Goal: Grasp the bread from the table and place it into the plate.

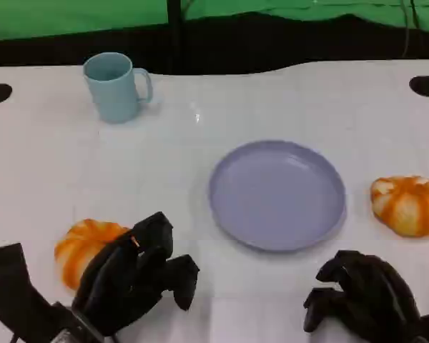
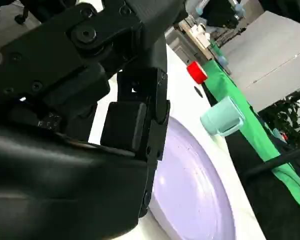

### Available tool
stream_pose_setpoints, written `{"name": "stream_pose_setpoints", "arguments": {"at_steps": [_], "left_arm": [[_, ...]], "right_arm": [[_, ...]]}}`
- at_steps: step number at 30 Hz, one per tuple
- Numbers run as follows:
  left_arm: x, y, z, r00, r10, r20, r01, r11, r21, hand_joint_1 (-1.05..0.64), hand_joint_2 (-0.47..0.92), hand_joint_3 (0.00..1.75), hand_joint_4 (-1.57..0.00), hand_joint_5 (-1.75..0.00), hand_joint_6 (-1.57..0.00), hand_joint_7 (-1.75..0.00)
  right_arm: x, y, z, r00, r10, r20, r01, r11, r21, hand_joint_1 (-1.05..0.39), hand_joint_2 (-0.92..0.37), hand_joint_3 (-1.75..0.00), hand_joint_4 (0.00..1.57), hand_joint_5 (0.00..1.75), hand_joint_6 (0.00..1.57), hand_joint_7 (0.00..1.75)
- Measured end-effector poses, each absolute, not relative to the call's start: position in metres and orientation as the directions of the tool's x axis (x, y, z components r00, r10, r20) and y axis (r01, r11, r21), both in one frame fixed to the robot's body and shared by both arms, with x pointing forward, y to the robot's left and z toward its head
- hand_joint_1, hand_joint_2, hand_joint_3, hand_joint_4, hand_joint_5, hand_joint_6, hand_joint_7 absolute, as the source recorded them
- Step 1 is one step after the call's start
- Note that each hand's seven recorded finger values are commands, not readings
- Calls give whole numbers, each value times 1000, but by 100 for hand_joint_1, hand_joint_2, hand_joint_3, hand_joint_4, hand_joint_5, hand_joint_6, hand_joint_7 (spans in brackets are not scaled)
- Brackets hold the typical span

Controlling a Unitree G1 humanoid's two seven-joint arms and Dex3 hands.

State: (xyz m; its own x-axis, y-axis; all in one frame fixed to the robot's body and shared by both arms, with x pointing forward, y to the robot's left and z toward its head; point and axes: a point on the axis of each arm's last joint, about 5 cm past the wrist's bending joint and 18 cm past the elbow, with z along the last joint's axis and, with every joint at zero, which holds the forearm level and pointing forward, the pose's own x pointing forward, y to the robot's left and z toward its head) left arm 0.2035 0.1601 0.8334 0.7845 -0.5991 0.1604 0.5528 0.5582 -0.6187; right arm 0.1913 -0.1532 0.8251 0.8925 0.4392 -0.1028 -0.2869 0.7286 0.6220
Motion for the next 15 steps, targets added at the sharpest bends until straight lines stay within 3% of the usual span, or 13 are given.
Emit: {"name": "stream_pose_setpoints", "arguments": {"at_steps": [15], "left_arm": [[204,160,834,782,-601,165,559,559,-613,-65,92,28,-92,-175,-68,-175]], "right_arm": [[191,-153,826,893,440,-100,-289,729,621,-104,-73,0,155,79,157,38]]}}
